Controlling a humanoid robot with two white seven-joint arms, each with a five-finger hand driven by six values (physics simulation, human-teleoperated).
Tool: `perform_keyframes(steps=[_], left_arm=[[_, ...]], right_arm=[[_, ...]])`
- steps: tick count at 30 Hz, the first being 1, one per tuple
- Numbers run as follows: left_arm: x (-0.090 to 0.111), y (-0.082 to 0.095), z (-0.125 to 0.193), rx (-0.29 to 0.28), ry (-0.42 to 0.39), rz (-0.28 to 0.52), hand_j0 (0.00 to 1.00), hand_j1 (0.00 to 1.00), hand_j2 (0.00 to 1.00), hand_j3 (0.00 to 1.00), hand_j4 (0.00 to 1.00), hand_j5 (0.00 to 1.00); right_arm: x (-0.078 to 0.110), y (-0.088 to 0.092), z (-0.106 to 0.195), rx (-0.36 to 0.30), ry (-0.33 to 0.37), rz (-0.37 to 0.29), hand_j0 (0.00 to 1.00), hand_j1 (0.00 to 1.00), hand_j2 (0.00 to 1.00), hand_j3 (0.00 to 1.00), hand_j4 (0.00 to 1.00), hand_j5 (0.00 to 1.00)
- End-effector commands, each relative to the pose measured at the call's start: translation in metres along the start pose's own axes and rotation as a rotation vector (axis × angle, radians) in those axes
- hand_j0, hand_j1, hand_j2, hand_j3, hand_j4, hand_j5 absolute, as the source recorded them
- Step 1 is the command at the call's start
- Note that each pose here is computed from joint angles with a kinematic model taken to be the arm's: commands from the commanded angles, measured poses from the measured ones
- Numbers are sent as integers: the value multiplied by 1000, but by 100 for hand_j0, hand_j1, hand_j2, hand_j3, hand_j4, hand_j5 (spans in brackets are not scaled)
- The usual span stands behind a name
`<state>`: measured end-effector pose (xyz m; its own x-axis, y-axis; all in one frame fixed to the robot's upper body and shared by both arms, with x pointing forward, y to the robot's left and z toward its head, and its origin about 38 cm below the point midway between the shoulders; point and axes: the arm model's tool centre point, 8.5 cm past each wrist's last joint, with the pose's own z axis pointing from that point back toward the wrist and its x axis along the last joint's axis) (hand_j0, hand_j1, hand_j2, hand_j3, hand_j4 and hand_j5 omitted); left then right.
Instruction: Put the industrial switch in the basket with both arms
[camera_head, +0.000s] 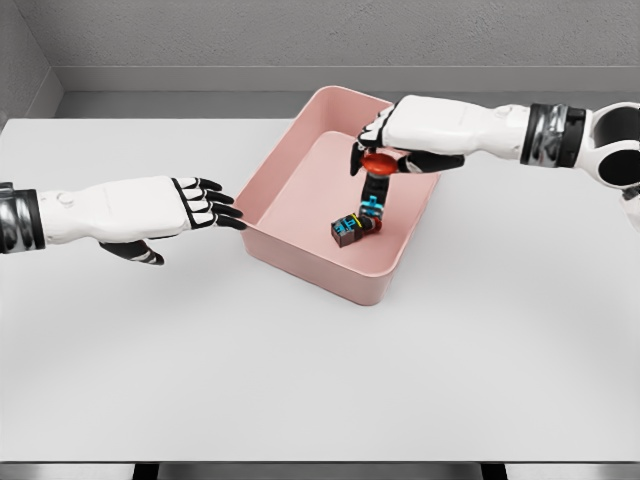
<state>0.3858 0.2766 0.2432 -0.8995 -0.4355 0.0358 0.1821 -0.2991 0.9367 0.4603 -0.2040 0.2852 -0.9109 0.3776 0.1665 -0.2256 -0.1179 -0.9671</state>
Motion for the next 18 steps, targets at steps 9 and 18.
perform_keyframes(steps=[9,18], left_arm=[[0,-2,0,-1,0,7,100,100,100,100,100,100],[0,-5,1,-6,1,15,100,100,100,100,100,100]], right_arm=[[0,-11,-16,-44,-20,-12,100,100,100,100,100,100],[-2,-33,-9,-57,-5,35,100,100,100,100,100,100]])
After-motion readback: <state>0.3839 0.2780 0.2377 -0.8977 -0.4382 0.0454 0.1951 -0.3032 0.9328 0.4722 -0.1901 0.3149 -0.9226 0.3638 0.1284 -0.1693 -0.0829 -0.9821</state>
